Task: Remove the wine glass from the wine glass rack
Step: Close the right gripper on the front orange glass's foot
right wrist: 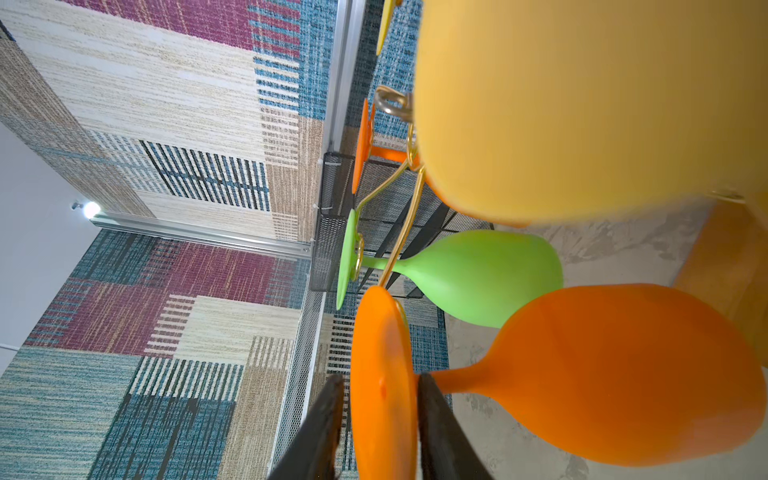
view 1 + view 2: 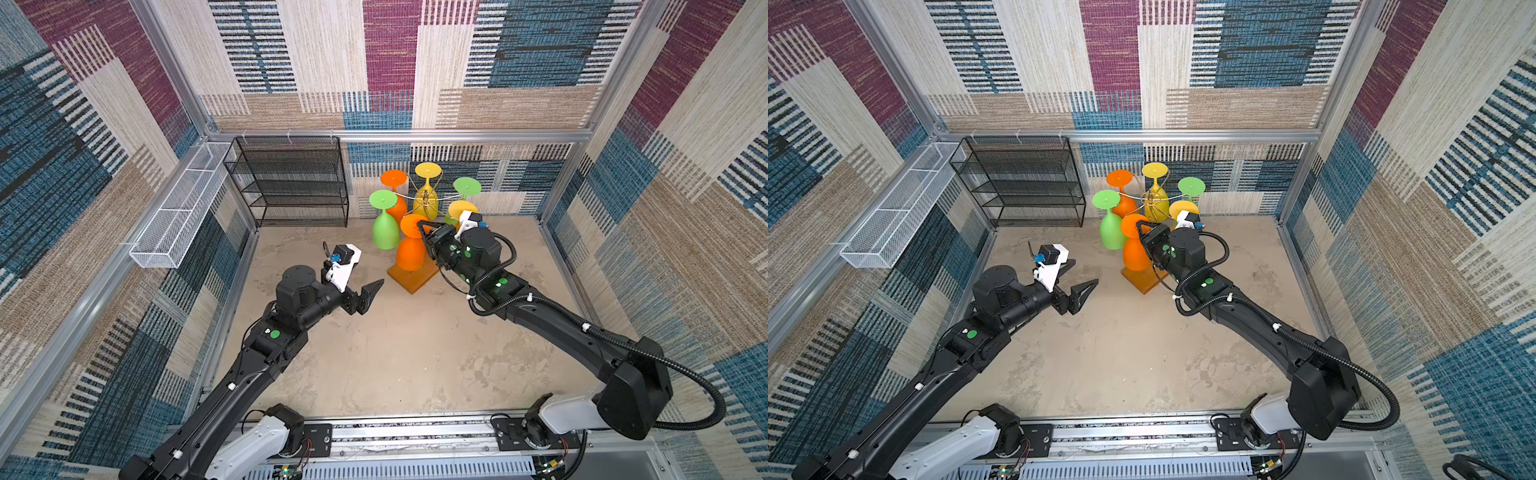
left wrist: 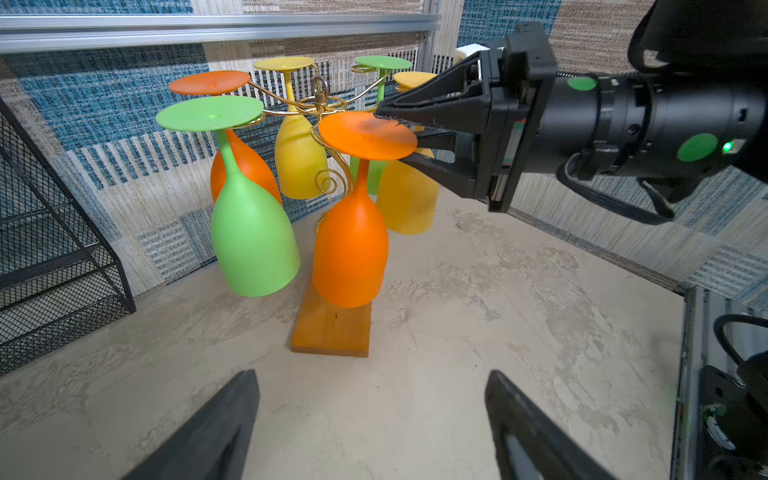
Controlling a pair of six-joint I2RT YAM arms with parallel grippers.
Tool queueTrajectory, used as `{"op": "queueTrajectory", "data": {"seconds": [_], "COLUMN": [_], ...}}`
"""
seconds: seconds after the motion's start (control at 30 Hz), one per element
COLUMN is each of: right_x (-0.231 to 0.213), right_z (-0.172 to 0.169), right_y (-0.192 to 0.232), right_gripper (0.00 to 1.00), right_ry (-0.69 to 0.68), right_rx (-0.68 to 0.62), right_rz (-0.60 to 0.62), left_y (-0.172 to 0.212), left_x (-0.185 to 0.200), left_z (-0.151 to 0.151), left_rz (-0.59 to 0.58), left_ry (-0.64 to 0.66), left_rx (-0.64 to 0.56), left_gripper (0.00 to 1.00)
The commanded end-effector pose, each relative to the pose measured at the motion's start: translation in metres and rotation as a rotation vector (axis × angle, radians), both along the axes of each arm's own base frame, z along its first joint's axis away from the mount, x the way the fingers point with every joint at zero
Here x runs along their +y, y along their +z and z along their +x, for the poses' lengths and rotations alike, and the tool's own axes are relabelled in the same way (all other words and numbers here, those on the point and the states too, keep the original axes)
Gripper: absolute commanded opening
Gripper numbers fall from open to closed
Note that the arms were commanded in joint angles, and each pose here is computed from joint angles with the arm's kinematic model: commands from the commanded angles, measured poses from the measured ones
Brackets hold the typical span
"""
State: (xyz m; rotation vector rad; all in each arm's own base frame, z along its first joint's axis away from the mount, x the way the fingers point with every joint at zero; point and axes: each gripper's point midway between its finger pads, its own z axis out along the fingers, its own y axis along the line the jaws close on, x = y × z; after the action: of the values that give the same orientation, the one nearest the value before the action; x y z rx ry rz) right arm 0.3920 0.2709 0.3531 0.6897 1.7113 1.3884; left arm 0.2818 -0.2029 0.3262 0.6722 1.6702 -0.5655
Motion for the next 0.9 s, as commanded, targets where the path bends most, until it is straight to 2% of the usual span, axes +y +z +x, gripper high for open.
{"op": "queueTrajectory", "data": {"seconds": [0.0, 0.07, 0.4, 0.63, 0.87], "right_x": [-0.003, -0.004, -0.003, -0.001, -0.001], "right_z": [0.003, 0.003, 0.002, 0.001, 0.0], "right_y": [0.012, 0.013, 0.019, 0.025, 0.032], "right_gripper": [0.29, 0.23, 0.08, 0.02, 0.0], "right_ry": [-0.026, -0.031, -0.022, -0.012, -0.009], "right_rx": [-0.036, -0.037, -0.043, -0.065, -0.084], "right_rz": [0.033, 0.044, 0.054, 0.061, 0.054], "left_y": [0.002, 0.001, 0.002, 0.001, 0.001], "left_x": [0.003, 0.004, 0.004, 0.003, 0.002], "left_z": [0.003, 0.004, 0.004, 0.004, 0.004], "left_rz": [0.006, 0.009, 0.008, 0.008, 0.007], "left_ry": [0.026, 0.033, 0.035, 0.035, 0.031], "left_rx": [-0.022, -0.022, -0.024, -0.021, -0.019], "left_gripper": [0.88, 0.88, 0.87, 0.87, 0.86]}}
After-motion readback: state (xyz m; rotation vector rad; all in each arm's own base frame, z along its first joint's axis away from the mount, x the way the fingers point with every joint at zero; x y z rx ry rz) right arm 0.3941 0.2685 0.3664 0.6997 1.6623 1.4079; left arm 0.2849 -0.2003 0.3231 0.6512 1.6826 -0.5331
